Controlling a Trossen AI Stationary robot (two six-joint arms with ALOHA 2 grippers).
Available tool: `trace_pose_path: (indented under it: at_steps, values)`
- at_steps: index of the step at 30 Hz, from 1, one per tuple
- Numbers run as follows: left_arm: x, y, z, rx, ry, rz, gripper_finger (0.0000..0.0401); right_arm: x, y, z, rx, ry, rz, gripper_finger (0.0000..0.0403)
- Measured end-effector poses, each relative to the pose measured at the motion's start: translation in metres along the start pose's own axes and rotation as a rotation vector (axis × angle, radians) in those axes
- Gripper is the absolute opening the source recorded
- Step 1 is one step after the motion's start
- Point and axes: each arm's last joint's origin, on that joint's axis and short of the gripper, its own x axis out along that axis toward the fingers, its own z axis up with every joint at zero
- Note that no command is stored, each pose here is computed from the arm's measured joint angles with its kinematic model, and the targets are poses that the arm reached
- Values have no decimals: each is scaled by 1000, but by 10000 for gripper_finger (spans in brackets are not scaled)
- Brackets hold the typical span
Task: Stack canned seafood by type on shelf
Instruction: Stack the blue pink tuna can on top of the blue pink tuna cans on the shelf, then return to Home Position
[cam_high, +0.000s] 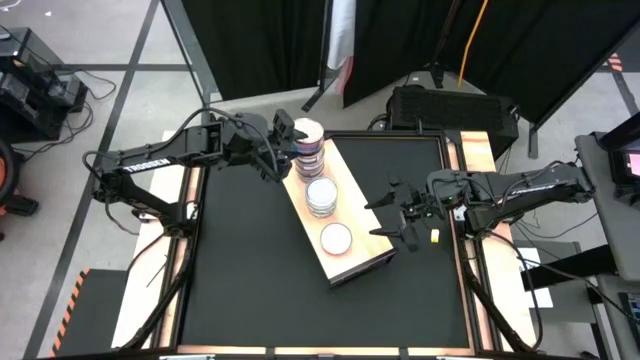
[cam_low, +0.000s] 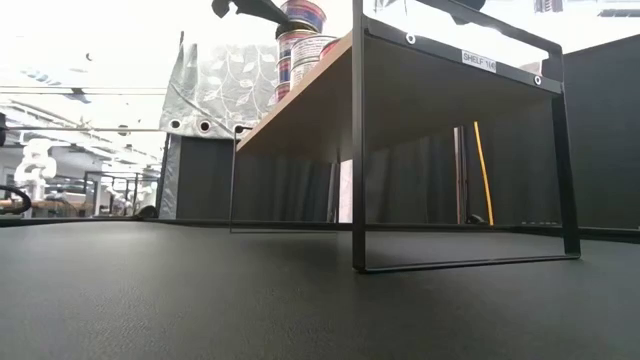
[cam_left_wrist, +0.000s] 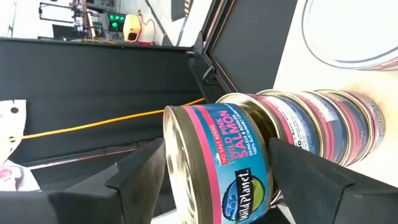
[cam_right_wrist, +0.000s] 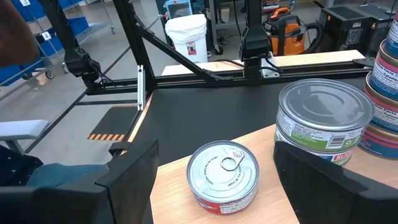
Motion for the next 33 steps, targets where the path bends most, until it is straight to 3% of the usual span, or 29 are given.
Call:
trace_pose_path:
  at_steps: [7,13,22,28,33]
  values:
    - [0,1,0,-43,-4,6,286,0,0,0,0,0,0,310]
    - [0,1,2,-160,-47,-2,286,0,0,0,1,-1,0,310]
    - [-8,1,8,-185,-56,24,286,0,0,0,1,-1,0,310]
    - [-47,9,27,-437,-154,139,286,0,0,0,-5,-1,-4,310]
    - [-80,9,32,-711,-272,142,286,2,-2,0,1,-7,-49,310]
